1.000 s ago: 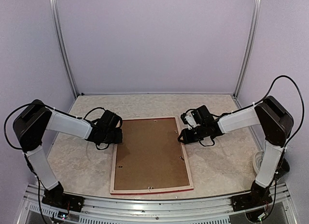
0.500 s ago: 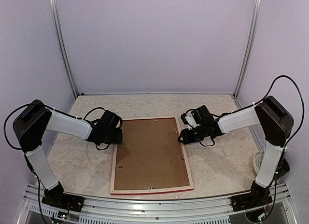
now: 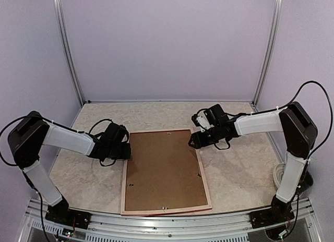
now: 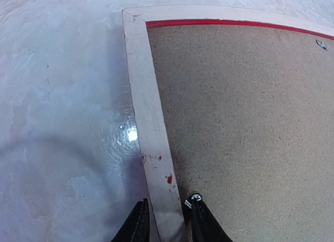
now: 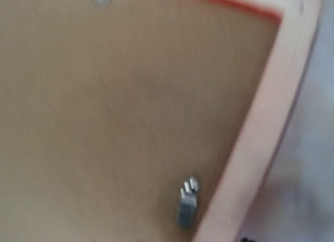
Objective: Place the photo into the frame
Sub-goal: Press the fastener onto the backboard.
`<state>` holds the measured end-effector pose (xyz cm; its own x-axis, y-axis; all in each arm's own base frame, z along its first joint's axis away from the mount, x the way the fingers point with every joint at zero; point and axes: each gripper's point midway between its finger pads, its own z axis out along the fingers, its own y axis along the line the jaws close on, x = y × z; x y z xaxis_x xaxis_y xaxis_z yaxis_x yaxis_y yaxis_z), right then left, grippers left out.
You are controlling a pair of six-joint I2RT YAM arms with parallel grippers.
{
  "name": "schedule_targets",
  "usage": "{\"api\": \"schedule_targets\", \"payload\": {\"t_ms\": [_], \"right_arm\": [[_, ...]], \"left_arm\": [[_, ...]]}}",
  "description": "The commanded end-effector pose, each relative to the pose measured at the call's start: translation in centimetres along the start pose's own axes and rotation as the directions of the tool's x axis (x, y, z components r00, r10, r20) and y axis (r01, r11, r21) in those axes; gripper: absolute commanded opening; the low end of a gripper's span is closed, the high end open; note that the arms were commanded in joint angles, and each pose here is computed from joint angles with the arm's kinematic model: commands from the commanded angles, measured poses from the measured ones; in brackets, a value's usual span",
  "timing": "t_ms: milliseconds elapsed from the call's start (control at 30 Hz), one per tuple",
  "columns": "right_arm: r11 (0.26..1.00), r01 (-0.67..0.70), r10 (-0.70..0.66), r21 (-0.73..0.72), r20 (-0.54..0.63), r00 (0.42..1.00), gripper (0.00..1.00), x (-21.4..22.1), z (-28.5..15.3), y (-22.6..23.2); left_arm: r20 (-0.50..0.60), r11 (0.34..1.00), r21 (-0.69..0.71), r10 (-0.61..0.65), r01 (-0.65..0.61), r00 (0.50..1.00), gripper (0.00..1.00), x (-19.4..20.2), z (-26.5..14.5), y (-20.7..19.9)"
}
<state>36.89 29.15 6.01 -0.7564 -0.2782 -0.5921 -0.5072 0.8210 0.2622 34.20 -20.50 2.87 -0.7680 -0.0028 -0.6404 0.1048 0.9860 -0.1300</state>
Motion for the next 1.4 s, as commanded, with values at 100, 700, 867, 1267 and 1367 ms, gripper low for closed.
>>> {"api": "schedule_targets", "payload": {"t_ms": [100, 700, 867, 1267, 1367], "right_arm": [[0.999, 0.037, -0.037, 0.032, -0.007, 0.999, 0.56, -1.1, 0.7, -0.8], [0.993, 0.027, -0.023, 0.114, -0.029, 0.999, 0.51, 0.2, 2.8, -2.8], [0.994, 0.024, -0.022, 0.107, -0.02, 1.0, 0.51, -0.1, 2.9, -2.7], [0.994, -0.014, 0.009, 0.106, 0.041, 0.999, 0.55, -1.5, 2.1, -3.1], [0.994, -0.012, 0.008, 0.108, 0.032, 0.999, 0.54, -1.5, 2.4, -3.2]], "left_arm": [[0.047, 0.998, 0.066, -0.016, 0.013, 0.999, 0.35, -0.6, -1.7, 0.5], [0.105, 0.985, 0.144, -0.107, 0.091, 0.989, 0.46, -0.9, -2.7, 2.2], [0.09, 0.985, 0.146, -0.108, 0.094, 0.99, 0.46, -0.6, -2.5, 2.2], [0.051, 0.988, 0.118, -0.102, 0.095, 0.994, 0.46, 0.2, -1.8, 2.4], [0.053, 0.987, 0.124, -0.113, 0.106, 0.992, 0.46, 0.2, -2.0, 2.3]]}}
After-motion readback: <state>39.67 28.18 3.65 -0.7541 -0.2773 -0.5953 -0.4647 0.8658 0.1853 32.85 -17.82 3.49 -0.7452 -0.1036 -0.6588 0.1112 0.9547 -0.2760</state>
